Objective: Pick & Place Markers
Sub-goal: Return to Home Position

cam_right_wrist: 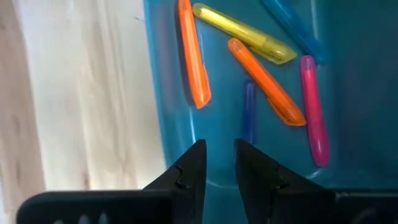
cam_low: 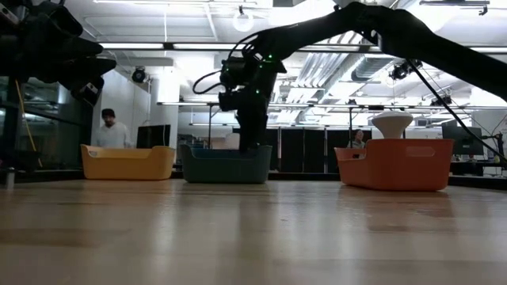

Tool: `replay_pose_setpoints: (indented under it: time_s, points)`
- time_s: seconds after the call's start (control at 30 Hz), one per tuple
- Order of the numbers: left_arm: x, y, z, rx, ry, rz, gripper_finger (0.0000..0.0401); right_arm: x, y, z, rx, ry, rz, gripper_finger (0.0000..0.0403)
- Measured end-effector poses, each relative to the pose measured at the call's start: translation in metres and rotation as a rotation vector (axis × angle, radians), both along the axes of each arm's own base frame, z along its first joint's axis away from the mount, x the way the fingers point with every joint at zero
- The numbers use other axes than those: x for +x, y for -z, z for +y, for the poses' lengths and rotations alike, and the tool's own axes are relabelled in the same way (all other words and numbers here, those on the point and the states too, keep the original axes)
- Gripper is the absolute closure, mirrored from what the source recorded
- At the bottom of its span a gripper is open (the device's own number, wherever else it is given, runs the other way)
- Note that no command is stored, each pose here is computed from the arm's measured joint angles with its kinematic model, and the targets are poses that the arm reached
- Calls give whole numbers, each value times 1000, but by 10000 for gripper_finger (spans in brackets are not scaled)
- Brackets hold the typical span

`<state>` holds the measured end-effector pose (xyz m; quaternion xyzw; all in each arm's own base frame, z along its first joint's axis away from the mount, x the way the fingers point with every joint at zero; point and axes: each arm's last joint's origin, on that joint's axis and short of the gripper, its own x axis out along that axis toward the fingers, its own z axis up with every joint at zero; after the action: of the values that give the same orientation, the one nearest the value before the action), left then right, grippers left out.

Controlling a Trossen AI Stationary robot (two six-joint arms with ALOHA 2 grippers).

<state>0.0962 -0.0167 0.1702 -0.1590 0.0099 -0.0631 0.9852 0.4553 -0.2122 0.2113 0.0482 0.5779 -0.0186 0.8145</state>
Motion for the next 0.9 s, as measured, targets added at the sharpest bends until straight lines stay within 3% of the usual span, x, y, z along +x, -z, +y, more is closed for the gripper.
replay_pose_setpoints:
  time_s: [0.4, 0.6, 0.7, 0.9]
  points:
    - [0, 0, 0, 0, 0, -1, 270, -12, -63, 32, -6, -35, -85, 335]
    - [0, 0, 0, 0, 0, 0, 270, -15, -84, 62, -3, -78, -97, 376]
    - [0, 0, 0, 0, 0, 0, 270, -12, -90, 78, 9, -116, -109, 398]
    - [0, 0, 0, 0, 0, 0, 270, -3, -88, 109, 49, -154, -119, 401]
